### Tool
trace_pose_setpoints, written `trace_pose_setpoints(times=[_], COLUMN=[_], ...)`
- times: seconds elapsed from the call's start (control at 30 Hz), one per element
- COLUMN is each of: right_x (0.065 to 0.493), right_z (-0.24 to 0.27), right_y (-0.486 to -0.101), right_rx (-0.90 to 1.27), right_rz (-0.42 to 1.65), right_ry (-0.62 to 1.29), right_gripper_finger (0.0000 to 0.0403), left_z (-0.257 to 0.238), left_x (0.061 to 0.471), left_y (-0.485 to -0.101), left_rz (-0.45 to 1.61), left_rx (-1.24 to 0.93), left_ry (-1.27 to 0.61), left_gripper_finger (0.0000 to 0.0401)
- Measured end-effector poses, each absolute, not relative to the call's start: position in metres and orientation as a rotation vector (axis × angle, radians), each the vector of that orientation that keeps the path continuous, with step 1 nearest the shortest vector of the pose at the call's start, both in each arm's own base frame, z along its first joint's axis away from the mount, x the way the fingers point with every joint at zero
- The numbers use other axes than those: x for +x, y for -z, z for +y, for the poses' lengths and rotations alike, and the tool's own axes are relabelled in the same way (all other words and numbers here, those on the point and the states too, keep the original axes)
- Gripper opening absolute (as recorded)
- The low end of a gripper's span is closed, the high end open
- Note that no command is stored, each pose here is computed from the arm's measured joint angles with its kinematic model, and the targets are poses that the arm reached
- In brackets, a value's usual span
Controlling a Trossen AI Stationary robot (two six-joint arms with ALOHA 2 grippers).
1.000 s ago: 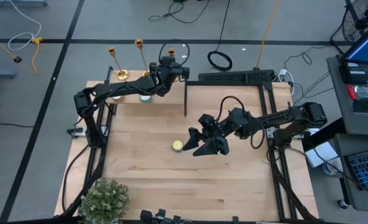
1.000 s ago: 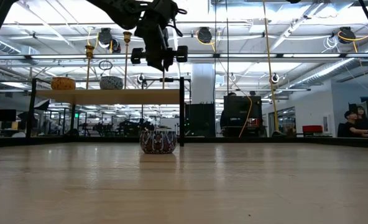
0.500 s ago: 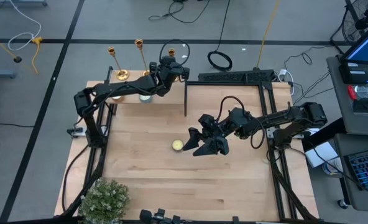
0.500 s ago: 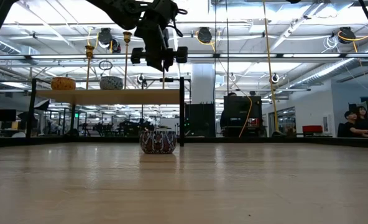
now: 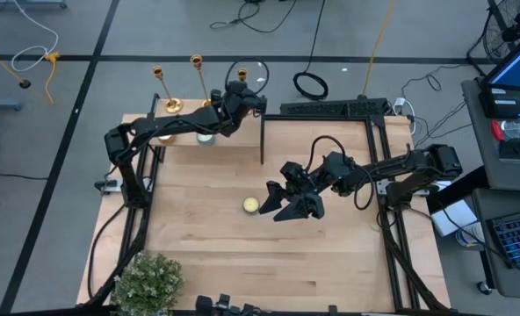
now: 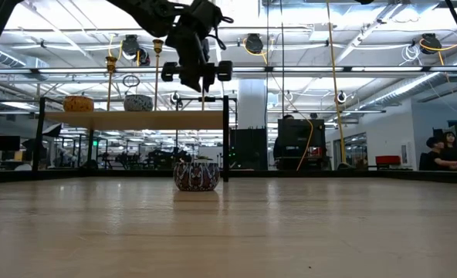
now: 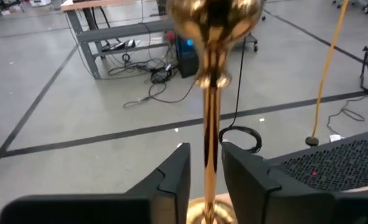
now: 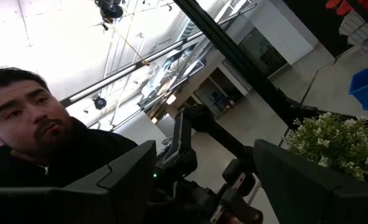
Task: Pick & Place candle stick holders
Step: Put the white scented candle on the shelf
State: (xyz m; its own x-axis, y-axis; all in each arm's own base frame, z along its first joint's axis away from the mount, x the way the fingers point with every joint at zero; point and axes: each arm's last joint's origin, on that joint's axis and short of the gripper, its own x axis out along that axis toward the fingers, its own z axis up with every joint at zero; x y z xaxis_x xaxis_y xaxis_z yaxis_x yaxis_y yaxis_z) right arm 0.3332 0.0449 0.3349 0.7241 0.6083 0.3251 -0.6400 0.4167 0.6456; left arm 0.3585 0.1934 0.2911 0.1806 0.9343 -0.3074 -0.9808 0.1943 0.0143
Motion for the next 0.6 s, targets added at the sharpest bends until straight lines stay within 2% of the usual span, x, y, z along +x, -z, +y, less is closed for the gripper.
trace_pose_setpoints(times=[0.1, 0.4, 0.5, 0.6], right_x=[0.333, 0.333, 0.333, 0.333], right_z=[0.045, 0.045, 0.045, 0.045], right_y=[-0.335, -0.335, -0.335, -0.335], right_rx=[0.829, 0.822, 0.82, 0.819], right_rz=[-0.042, -0.046, -0.046, -0.047], right_ry=[-0.784, -0.783, -0.783, -0.783], right_gripper_finger=[0.0265, 0.0265, 0.0265, 0.0265], left_z=[0.195, 0.195, 0.191, 0.185], left_x=[0.355, 0.353, 0.354, 0.356], left_y=[-0.289, -0.286, -0.286, -0.286], left_rz=[0.272, 0.281, 0.284, 0.294], left_rx=[-0.26, -0.299, -0.28, -0.236], left_ry=[-1.37, -1.373, -1.389, -1.41], left_gripper_finger=[0.0132, 0.0271, 0.0293, 0.03])
